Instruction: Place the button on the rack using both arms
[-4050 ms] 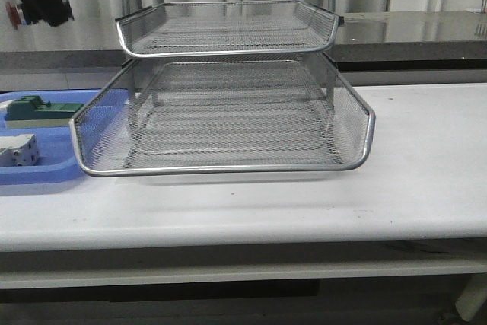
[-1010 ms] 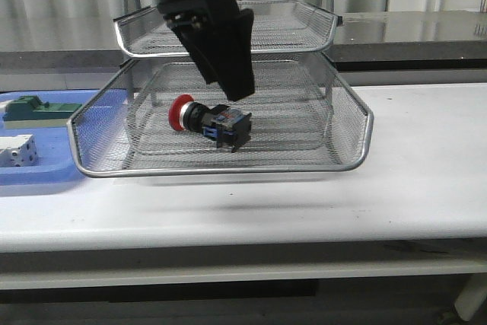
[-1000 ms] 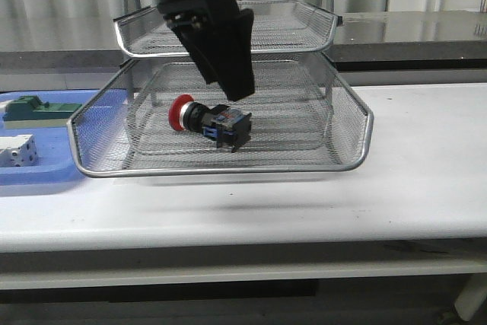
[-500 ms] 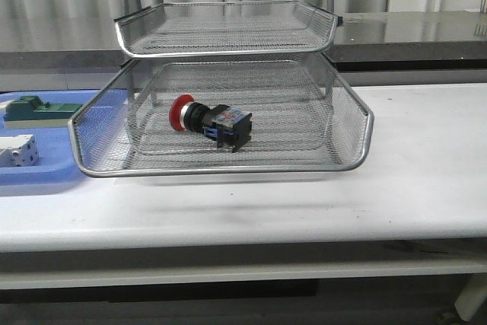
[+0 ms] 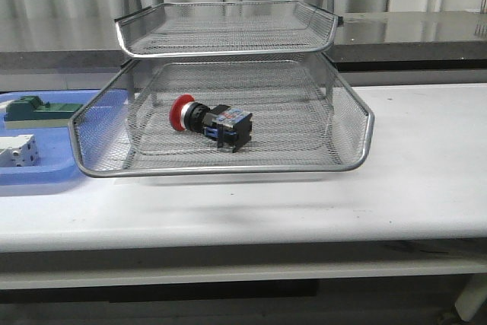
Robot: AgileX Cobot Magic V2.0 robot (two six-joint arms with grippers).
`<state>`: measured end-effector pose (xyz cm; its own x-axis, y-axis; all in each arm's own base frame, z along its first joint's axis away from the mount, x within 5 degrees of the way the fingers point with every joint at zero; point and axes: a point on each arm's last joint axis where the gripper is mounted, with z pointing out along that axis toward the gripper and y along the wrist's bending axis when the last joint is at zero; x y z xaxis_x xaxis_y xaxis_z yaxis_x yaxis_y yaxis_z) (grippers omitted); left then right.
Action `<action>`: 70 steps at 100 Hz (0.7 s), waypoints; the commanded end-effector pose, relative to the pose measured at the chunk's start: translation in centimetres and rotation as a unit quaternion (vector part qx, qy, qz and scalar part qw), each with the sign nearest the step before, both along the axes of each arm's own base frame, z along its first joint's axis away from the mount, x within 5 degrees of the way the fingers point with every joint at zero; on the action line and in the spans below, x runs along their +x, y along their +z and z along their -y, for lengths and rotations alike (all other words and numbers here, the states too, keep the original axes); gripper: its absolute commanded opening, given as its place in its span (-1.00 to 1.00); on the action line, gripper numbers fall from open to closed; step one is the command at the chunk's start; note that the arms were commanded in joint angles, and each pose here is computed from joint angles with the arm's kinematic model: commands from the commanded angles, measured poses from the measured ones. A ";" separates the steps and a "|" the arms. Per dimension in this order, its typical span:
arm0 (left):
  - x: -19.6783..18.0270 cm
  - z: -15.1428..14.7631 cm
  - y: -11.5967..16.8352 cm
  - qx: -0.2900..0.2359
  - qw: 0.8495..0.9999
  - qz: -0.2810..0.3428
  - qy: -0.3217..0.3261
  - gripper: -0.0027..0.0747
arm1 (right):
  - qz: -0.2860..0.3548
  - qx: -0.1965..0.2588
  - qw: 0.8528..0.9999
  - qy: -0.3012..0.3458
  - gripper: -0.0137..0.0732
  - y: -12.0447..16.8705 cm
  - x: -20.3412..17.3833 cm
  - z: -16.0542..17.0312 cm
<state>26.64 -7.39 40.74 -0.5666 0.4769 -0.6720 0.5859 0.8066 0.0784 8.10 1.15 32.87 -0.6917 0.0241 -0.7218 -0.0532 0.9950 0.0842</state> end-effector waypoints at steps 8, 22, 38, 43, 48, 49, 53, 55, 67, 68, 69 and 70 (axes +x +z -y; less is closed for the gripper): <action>-3.5 -1.1 0.7 -0.062 0.992 0.105 0.044 0.34 | 0.042 -0.001 0.999 -0.001 -0.84 1.4 0.3 0.1; -6.6 -2.0 -1.1 -0.099 0.977 0.168 0.085 0.34 | 0.042 -0.001 0.999 -0.001 -0.84 1.4 0.3 0.1; -10.4 -3.2 -3.7 -0.131 0.955 0.236 0.121 0.34 | 0.042 -0.001 0.999 -0.001 -0.84 1.4 0.3 0.1; -11.5 -3.5 -4.4 -0.139 0.949 0.254 0.128 0.34 | 0.042 -0.001 0.999 -0.001 -0.84 1.4 0.3 0.1; -12.6 -3.8 -5.2 -0.146 0.943 0.268 0.134 0.34 | 0.042 -0.001 0.999 -0.001 -0.84 1.4 0.3 0.1; -12.7 -3.9 -5.5 -0.149 0.942 0.268 0.136 0.34 | 0.042 -0.001 0.999 -0.001 -0.84 1.4 0.3 0.1; -13.6 -4.1 -6.2 -0.159 0.937 0.277 0.141 0.34 | 0.042 -0.001 0.999 -0.001 -0.84 1.4 0.3 0.1; -14.0 -4.2 -6.3 -0.164 0.933 0.285 0.143 0.34 | 0.042 -0.001 0.999 -0.001 -0.84 1.4 0.3 0.1; -15.9 -4.8 -8.3 -0.184 0.917 0.317 0.159 0.34 | 0.042 -0.001 0.999 -0.001 -0.84 1.4 0.3 0.1; -16.0 -4.9 -8.3 -0.186 0.914 0.321 0.161 0.34 | 0.042 -0.001 0.999 -0.001 -0.84 1.4 0.3 0.1; -16.2 -4.9 -8.3 -0.187 0.912 0.326 0.162 0.34 | 0.042 -0.001 0.999 -0.001 -0.84 1.4 0.3 0.1; -16.2 -5.0 -8.6 -0.188 0.911 0.329 0.164 0.34 | 0.042 -0.001 0.999 -0.001 -0.84 1.4 0.3 0.1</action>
<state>11.11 -3.10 31.63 -0.1950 0.1092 -0.9747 0.3033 0.9518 0.0460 8.10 1.15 32.87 -0.6917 0.0241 -0.7218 -0.0532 0.9950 0.0842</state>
